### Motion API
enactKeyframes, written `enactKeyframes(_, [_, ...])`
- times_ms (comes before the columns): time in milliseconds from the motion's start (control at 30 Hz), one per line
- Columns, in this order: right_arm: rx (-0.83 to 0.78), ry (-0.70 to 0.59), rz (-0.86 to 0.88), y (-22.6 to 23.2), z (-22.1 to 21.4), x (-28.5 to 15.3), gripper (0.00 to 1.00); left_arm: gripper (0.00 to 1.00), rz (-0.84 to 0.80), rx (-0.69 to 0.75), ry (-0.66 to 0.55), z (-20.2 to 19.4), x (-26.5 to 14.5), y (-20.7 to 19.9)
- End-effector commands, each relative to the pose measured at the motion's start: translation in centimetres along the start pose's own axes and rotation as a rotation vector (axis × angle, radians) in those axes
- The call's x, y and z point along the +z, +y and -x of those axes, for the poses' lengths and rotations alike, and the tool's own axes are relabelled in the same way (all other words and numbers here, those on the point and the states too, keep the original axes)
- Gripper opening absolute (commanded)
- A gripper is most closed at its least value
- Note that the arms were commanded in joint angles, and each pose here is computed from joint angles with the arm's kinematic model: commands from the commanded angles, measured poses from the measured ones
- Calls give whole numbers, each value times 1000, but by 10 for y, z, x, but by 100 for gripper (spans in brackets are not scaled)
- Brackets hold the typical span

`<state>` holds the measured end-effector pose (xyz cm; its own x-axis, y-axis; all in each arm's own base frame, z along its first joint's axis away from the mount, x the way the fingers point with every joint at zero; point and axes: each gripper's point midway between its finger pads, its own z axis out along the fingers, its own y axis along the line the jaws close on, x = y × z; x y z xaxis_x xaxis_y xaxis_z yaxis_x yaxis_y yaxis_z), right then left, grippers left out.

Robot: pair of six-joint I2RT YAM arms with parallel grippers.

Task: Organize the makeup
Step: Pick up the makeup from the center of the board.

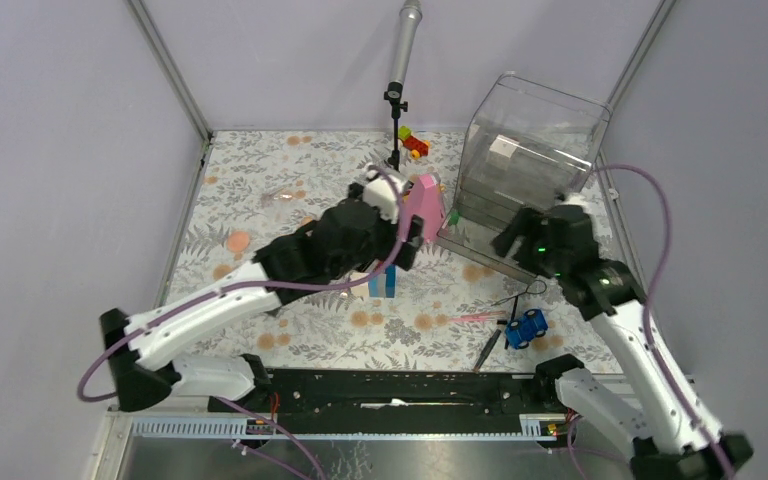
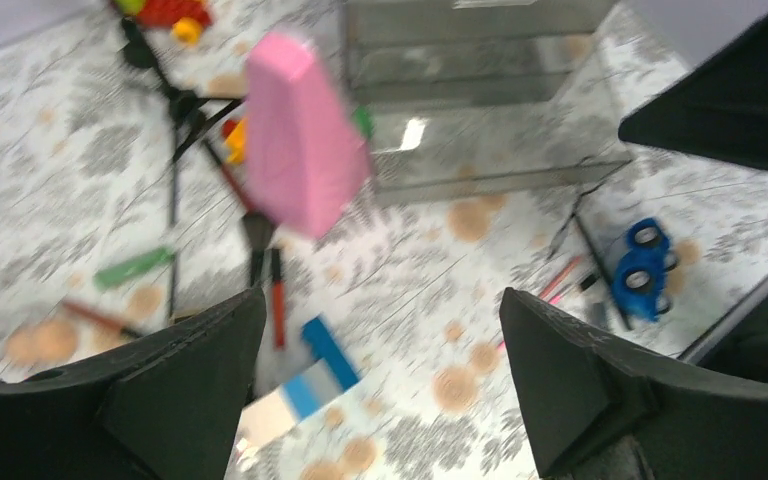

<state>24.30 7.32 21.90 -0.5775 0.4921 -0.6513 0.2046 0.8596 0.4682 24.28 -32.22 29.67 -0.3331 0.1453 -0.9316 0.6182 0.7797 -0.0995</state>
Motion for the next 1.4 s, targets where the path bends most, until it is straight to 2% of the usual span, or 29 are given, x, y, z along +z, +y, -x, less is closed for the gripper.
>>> enactKeyframes(0, [-101,48,-26,45,-50,13,80,99,218,-31,32,-18,-46,63])
enactKeyframes(100, [-142,39,-108,53,-81,14,79,99,304,-26,25,-27,-61,92])
enactKeyframes(233, [-81,79,-190,26,-117,14,75,99,356,-34,28,-46,-64,113])
enactKeyframes(333, [-34,126,-250,-5,-142,12,73,99,368,-21,61,-65,-60,117])
enactKeyframes(400, [-12,166,-287,-24,-157,10,68,99,369,-12,86,-77,-56,118])
enactKeyframes(533, [9,232,-342,-46,-181,8,68,99,355,-6,111,-87,-50,117])
enactKeyframes(967, [44,293,-428,-83,-214,13,62,99,354,-14,117,-90,-50,122])
enactKeyframes(1233, [49,304,-431,-94,-228,22,52,99,340,-16,129,-93,-47,120])
enactKeyframes(1367, [17,322,-429,-92,-232,26,42,99,339,-18,131,-94,-46,121])
